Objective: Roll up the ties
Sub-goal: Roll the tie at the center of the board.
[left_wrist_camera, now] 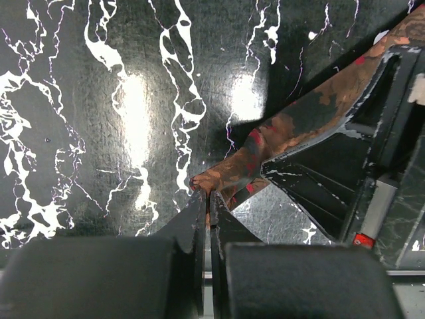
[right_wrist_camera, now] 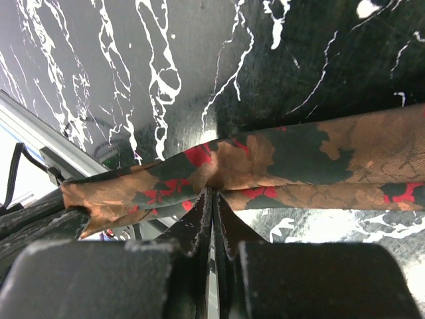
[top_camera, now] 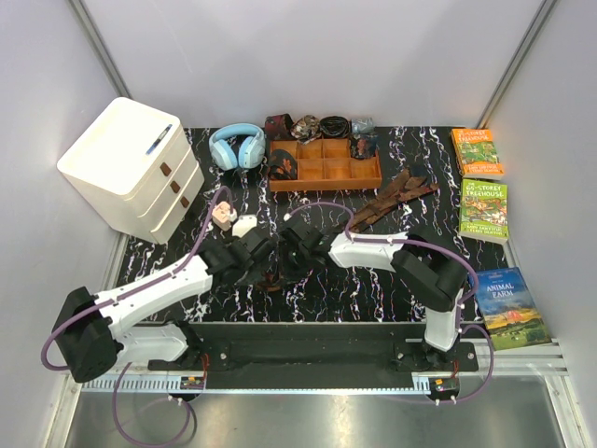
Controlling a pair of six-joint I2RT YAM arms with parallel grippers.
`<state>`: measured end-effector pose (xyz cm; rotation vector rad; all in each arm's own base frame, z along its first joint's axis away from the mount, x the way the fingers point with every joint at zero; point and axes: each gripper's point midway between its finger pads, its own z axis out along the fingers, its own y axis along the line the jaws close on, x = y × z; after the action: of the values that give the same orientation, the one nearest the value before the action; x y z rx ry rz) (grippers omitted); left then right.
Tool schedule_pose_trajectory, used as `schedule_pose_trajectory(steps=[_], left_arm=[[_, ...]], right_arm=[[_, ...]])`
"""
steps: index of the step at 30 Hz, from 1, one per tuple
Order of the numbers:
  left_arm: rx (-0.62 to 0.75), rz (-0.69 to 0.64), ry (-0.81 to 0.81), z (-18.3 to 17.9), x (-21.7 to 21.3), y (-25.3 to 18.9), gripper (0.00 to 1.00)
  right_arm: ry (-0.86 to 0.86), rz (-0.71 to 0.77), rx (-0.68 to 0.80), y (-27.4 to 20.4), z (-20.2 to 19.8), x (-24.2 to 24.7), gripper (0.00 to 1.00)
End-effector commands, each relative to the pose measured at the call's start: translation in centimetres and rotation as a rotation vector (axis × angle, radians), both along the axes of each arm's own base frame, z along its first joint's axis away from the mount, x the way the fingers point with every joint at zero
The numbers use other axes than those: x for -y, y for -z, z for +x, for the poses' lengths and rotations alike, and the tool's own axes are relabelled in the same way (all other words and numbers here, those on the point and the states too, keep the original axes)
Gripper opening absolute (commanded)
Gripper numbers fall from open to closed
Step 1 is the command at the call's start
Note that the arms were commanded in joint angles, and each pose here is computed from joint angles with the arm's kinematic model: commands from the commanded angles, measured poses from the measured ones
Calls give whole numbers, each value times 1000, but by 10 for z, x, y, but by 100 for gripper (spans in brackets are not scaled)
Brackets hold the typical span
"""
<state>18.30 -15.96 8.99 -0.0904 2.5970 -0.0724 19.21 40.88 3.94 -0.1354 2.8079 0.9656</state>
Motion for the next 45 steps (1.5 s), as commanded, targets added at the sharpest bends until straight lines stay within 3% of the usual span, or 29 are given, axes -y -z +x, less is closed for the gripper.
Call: schedule_pose_trajectory(steps=[1,6,14,20,30,36,45], left_arm=[[49,-29,-6,12,10,-18,0],[52,-18,4,15,13,-22,0],[39,0,17,12,14,-18,0],[40,-11,41,6,17,-19,0],[54,-10,62,9,22,-25,0],[52,20,73,16,26,-24,0],[39,75,95,27,36,-20,0]], right_arm=[[8,43,9,-4,3,-7,6],[20,35,13,-3,1,-1,5],[77,43,101,-39,12,10,5],[165,-11,161,-45,38,22,4],[83,-8,95,-11,50,-18,3],[26,-26,49,19,35,-15,2],[53,-33,18,26,20,5,1]])
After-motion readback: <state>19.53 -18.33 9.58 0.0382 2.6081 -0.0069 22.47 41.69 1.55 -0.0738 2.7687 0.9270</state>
